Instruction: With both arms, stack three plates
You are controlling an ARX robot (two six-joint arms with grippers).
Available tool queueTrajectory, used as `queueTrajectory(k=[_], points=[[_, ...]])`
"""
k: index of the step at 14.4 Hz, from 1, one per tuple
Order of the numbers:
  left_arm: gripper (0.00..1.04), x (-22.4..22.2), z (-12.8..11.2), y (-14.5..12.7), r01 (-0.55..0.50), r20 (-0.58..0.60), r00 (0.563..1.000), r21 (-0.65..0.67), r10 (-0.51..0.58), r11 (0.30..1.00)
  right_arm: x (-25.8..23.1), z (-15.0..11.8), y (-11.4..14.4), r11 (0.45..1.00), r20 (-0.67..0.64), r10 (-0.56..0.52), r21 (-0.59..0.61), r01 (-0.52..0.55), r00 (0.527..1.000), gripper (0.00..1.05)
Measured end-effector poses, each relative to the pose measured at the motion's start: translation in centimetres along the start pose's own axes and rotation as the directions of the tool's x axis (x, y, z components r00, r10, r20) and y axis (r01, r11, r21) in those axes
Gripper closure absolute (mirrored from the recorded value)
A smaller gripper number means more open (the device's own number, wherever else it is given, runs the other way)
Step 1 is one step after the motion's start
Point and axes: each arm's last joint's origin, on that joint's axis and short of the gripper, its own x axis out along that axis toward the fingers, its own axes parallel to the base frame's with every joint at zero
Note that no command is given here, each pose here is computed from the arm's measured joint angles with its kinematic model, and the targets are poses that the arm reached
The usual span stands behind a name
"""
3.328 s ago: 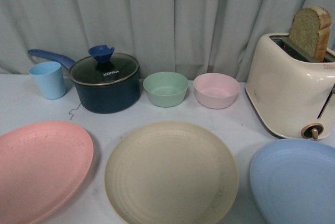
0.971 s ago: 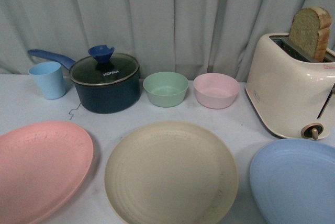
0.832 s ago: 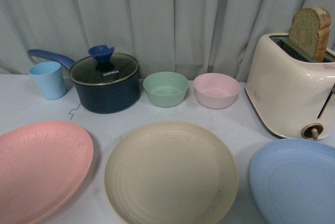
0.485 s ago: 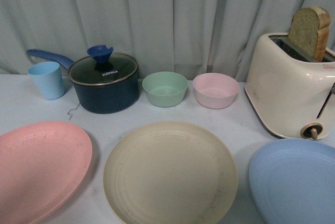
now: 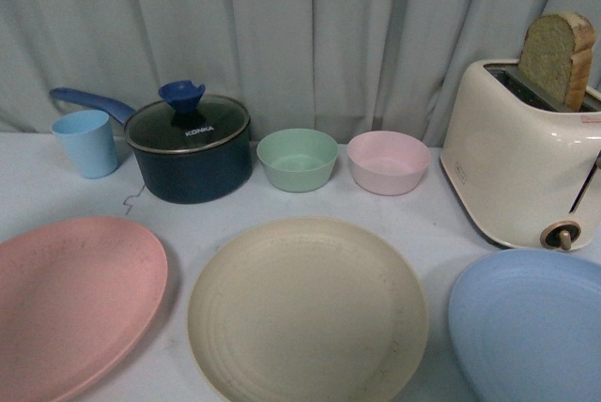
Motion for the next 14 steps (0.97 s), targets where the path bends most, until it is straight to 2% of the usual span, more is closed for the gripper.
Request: queueTrajectory(k=[1,3,5,9,14], points=[[0.07,2.4,-0.5,0.9,-0.006,-0.054,0.999,0.008,0.007,1.0,0.0,0.0,0.0,1.0,0.0,0.0,0.0,0.0,1.0,0.06],[0.07,6.5,-3.5,3.0,-0.007,-0.191,0.982,0.007,0.008,1.0,0.0,0.0,0.0,1.0,0.0,0.0,0.0,0.0,1.0,0.06],[0.07,7.5,-6.0,5.2,-0.036,-0.262,0.964,0.01,0.037,0.999,0.0,0.0,0.0,1.0,0.0,0.0,0.0,0.0,1.0,0.06],[0.07,7.6,-9.0,8.7,-0.091,-0.314,0.945,0.009,0.089,0.996,0.0,0.0,0.0,1.0,0.0,0.0,0.0,0.0,1.0,0.06],[0.07,7.6,-11.9,9.7,-0.084,-0.341,0.938,-0.028,0.07,0.996,0.0,0.0,0.0,1.0,0.0,0.0,0.0,0.0,1.0,0.06]])
